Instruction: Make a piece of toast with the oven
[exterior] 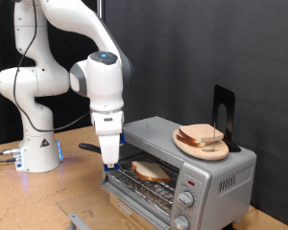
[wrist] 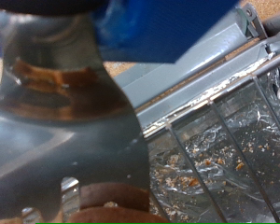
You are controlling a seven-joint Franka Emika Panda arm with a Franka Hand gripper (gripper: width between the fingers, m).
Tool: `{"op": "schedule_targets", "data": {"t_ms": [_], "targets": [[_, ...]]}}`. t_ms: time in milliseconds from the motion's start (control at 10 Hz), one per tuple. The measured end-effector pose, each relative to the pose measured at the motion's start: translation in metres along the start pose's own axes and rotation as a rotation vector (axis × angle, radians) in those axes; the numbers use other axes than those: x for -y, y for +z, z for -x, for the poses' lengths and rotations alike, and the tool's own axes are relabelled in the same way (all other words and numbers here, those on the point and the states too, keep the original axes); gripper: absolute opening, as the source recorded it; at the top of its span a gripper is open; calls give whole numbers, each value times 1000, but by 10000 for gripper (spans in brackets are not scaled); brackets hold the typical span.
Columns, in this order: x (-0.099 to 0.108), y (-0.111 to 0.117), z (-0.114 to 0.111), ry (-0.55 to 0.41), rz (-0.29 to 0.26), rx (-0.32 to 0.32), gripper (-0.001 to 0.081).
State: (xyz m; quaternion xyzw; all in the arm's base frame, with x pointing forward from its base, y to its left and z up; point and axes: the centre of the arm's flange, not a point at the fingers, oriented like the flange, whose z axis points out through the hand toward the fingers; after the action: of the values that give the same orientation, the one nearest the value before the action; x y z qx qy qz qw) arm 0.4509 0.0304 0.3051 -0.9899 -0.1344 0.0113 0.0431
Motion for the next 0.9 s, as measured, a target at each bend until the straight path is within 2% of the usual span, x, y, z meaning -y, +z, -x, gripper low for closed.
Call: {"op": "schedule_targets", "data": {"t_ms": [600,900], "targets": [[1,0,-1,-11,7,2,466],[0,7,11,-16,-14,3,466]]}}
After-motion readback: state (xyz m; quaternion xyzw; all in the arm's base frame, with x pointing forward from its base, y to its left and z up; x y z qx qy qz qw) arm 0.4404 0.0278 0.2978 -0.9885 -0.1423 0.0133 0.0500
